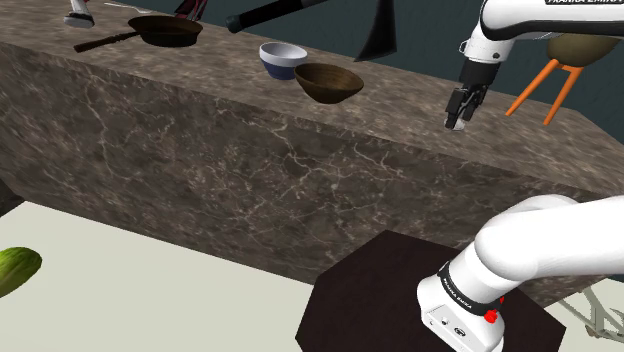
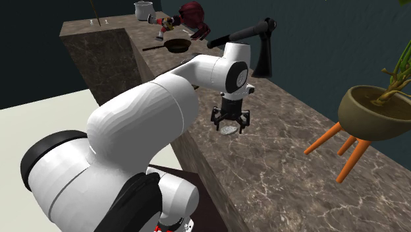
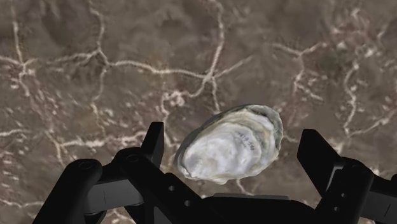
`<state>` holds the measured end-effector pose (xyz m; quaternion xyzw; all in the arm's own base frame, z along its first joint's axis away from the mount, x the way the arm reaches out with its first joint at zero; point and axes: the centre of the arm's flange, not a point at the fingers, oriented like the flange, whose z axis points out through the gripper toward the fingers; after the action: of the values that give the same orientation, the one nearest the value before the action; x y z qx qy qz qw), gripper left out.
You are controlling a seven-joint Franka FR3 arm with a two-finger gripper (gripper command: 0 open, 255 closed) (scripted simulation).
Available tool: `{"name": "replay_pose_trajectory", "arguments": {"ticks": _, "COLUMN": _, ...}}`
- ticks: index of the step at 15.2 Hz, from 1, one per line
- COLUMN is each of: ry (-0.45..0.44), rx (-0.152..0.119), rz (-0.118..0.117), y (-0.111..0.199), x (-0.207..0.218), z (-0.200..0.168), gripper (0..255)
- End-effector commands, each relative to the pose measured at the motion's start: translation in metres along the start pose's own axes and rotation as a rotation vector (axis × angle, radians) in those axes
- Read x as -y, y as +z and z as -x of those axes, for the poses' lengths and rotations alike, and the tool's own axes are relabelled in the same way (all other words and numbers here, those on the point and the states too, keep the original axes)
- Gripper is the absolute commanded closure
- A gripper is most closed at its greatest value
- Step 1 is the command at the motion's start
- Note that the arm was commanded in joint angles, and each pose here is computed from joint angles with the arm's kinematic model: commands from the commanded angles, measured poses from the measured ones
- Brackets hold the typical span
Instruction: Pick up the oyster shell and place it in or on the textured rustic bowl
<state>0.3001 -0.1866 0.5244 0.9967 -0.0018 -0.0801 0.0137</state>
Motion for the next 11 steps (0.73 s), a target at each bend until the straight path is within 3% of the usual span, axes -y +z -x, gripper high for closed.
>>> {"name": "replay_pose_trajectory", "arguments": {"ticks": 1, "ry": 0.0, "rx": -0.001, "rz": 0.0, "y": 0.0041, "x": -0.0001, "z": 0.0011, "gripper": 0}}
{"name": "replay_pose_trajectory", "arguments": {"ticks": 7, "ry": 0.0, "rx": -0.001, "rz": 0.0, "y": 0.004, "x": -0.0001, "z": 0.0011, "gripper": 0}}
{"name": "replay_pose_trajectory", "arguments": {"ticks": 8, "ry": 0.0, "rx": -0.001, "rz": 0.0, "y": 0.004, "x": -0.0001, "z": 0.0011, "gripper": 255}}
{"name": "replay_pose_trajectory", "arguments": {"ticks": 11, "ry": 0.0, "rx": -0.001, "rz": 0.0, "y": 0.004, "x": -0.0001, "z": 0.0011, "gripper": 255}}
